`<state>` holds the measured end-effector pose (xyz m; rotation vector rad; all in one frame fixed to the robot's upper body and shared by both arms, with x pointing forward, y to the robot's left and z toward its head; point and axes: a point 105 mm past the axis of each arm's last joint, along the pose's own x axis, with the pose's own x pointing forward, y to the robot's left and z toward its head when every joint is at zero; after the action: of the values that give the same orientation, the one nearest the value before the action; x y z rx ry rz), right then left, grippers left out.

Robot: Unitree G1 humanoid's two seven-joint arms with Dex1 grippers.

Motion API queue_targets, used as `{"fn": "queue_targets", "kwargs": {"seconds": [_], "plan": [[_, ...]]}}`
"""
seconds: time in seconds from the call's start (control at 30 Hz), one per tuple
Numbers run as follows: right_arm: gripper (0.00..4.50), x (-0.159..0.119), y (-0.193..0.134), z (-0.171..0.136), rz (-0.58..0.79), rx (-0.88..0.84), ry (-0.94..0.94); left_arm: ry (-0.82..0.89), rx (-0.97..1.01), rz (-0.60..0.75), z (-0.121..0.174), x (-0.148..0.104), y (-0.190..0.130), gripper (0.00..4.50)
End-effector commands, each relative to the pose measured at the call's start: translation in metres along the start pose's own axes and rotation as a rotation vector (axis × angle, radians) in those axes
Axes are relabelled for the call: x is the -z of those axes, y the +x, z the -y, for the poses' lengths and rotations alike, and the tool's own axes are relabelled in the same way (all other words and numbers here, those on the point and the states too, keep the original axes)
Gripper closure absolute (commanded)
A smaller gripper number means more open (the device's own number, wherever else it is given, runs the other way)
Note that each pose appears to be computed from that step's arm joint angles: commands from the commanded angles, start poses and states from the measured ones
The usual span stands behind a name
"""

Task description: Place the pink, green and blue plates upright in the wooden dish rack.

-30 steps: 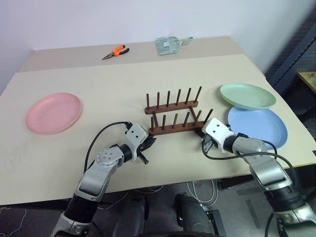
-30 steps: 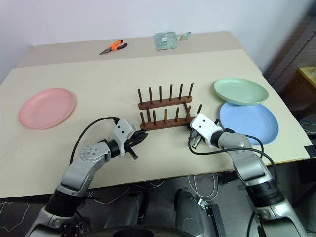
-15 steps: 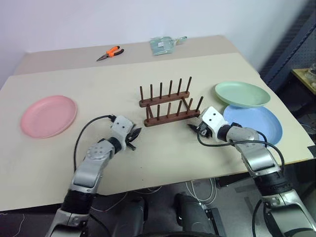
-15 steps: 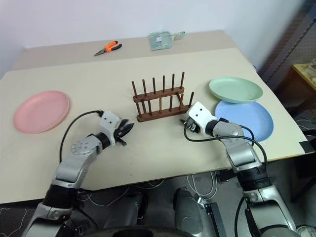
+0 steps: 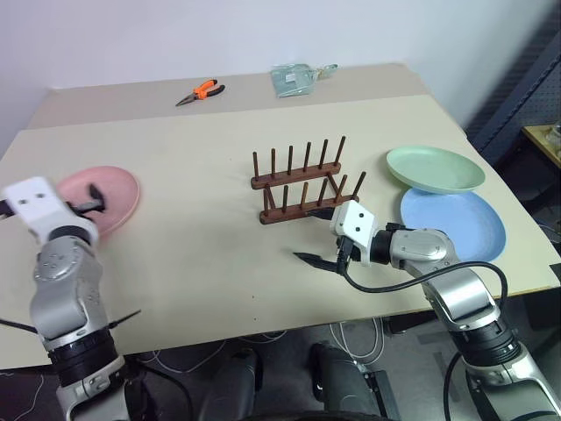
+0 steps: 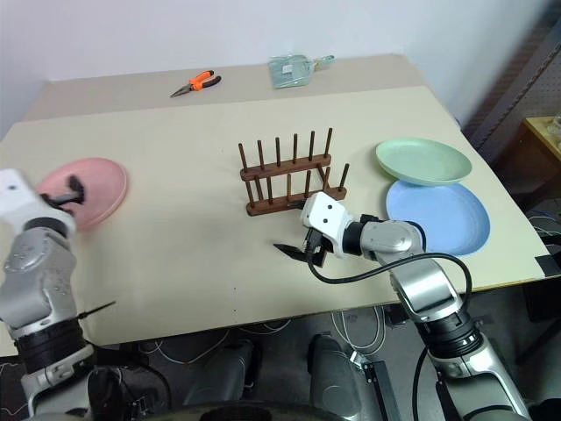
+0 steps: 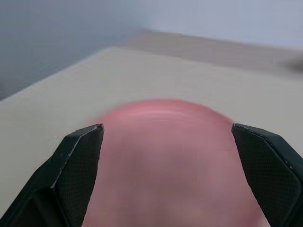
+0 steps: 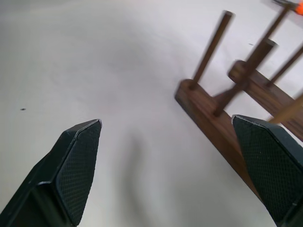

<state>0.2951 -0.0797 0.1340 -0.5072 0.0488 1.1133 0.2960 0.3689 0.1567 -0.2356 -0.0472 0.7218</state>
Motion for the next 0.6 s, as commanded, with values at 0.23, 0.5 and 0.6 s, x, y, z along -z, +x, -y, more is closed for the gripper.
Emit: {"fn": "queue_targets", "kwargs": {"seconds": [0.23, 0.5, 0.6], "plan": [[0.0, -0.014, 0.008, 0.003, 0.054, 0.009, -0.074, -0.484, -0.065, -0.279, -0.014, 0.036, 0.008, 0.58], [0.0, -0.015, 0.0, 0.022, 0.058, 0.129, -0.076, -0.591, -0.059, -0.344, -0.003, 0.045, 0.012, 4.47], [0.0, -0.025, -0.006, 0.03, 0.073, 0.147, -0.09, -0.503, 0.131, -0.228, 0.029, 0.018, 0.01, 4.47]]}}
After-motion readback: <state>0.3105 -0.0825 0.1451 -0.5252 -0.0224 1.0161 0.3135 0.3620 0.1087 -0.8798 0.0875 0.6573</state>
